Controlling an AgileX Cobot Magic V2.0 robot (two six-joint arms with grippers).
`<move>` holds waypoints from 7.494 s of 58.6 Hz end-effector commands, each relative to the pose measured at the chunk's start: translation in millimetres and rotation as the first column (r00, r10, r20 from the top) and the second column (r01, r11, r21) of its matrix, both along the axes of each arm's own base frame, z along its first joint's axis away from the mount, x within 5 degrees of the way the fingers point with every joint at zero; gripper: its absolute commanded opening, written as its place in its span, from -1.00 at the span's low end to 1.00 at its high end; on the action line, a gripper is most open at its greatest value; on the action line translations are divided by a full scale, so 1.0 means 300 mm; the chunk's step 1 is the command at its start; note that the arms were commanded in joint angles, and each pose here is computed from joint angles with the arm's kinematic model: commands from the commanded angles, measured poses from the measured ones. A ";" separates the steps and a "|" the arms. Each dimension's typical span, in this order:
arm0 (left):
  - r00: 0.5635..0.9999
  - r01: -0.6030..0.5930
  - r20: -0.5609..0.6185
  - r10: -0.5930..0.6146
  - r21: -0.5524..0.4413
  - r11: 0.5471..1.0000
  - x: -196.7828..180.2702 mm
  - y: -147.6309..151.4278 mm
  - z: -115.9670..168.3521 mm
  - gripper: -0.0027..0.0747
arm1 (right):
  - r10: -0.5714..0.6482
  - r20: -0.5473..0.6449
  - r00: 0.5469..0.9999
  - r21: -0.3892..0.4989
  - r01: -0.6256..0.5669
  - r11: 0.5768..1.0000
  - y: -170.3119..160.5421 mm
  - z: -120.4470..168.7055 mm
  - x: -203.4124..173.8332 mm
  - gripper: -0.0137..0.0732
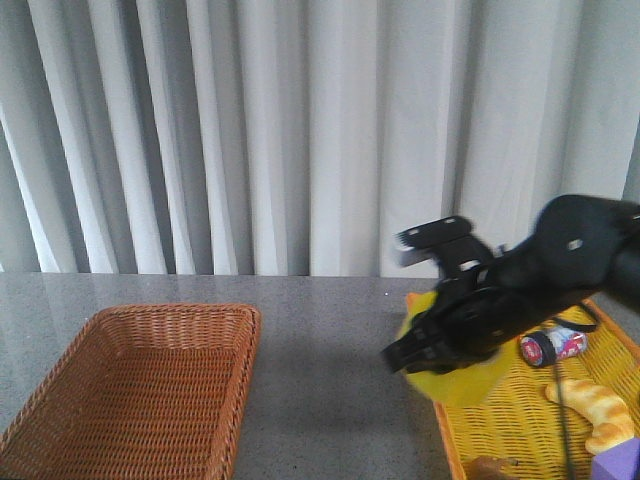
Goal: Transfer tape with both arms
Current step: 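Carry the tape roll with the right gripper toward the brown basket, then set the tape roll on the table and withdraw the right gripper, then reach the left gripper to the tape roll and grasp its rim, then lift the tape roll with the left gripper over the brown basket, then lower the tape roll into the brown basket and open the left gripper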
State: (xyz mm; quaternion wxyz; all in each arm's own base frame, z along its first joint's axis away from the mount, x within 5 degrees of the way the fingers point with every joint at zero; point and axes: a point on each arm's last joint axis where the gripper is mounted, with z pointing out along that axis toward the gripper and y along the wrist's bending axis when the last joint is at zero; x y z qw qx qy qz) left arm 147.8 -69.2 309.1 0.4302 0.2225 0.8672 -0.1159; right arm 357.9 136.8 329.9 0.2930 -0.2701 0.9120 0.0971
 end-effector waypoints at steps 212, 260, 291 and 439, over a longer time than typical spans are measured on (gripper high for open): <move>0.883 0.461 -0.164 -0.439 0.134 0.877 0.764 -0.700 -0.065 0.52 | -0.169 0.326 0.930 0.105 0.143 0.984 -0.273 0.027 -0.720 0.11; 0.874 0.462 -0.237 -0.425 0.131 0.877 0.807 -0.730 -0.164 -0.58 | -0.169 0.326 0.930 0.105 0.143 0.984 -0.273 0.027 -0.720 0.11; 0.929 0.352 0.029 -0.370 0.246 0.903 0.660 -0.516 0.302 -0.57 | -0.169 0.324 0.931 0.104 0.143 0.984 -0.274 0.026 -0.721 0.11; 0.990 -0.140 0.017 0.139 0.056 0.989 0.192 0.040 0.329 0.42 | -0.169 0.323 0.931 0.103 0.143 0.984 -0.274 0.026 -0.721 0.11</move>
